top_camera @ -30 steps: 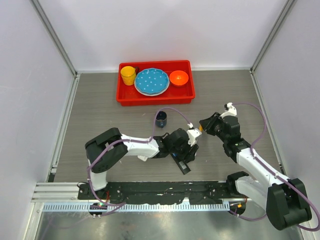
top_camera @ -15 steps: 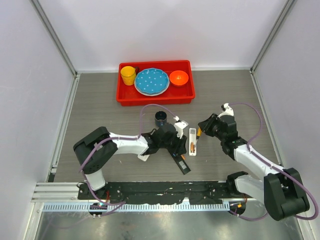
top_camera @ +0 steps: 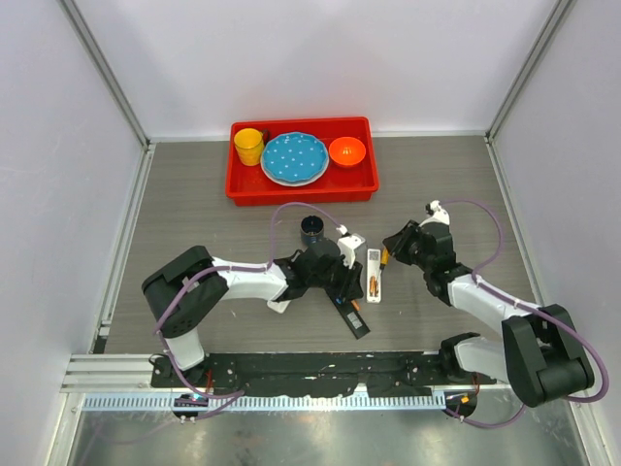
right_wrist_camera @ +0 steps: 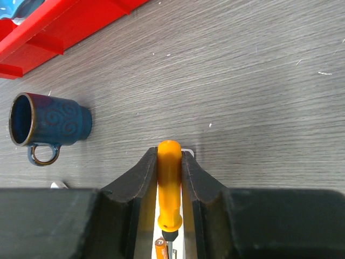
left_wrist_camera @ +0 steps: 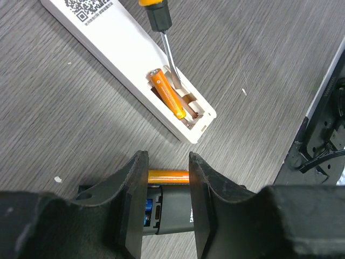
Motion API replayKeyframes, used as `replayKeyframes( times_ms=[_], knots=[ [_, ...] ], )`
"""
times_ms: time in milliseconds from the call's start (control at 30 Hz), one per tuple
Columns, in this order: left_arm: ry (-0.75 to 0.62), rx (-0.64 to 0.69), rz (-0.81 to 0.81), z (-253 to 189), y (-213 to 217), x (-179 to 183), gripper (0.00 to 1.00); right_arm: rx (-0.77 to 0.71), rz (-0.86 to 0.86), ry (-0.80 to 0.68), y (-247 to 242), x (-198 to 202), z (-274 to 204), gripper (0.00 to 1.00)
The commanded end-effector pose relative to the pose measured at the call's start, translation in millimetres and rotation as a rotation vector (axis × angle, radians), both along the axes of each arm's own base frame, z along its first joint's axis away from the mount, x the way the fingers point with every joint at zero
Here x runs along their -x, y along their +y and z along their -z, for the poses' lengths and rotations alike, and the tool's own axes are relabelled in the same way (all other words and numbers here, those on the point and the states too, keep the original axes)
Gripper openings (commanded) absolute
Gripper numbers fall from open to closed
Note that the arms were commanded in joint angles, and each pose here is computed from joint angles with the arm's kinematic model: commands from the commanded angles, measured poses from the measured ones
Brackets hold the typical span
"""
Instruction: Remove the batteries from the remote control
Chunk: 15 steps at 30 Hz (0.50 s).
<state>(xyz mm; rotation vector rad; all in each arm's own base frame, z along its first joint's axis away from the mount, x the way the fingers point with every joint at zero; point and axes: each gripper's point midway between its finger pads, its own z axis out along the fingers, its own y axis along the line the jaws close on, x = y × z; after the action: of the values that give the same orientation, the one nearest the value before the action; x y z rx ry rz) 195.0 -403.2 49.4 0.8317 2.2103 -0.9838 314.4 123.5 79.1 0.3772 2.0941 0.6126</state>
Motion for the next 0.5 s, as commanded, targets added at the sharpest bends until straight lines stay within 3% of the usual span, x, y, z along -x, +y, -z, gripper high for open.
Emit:
replayKeyframes(
  times_ms=[0,467],
  knots=[
    [-0.037,0.083,0.007,-26.4,-6.9,-3.4,0.39,0.01,0.051,-0.081,-1.5,-17.0,-18.8,0.01],
    [-0.028,0.1,-0.001,-27.2,-2.7,-4.2,0.38,-0.024,0.004,-0.101,30.7,-12.5,-28.6,0.01]
  ],
)
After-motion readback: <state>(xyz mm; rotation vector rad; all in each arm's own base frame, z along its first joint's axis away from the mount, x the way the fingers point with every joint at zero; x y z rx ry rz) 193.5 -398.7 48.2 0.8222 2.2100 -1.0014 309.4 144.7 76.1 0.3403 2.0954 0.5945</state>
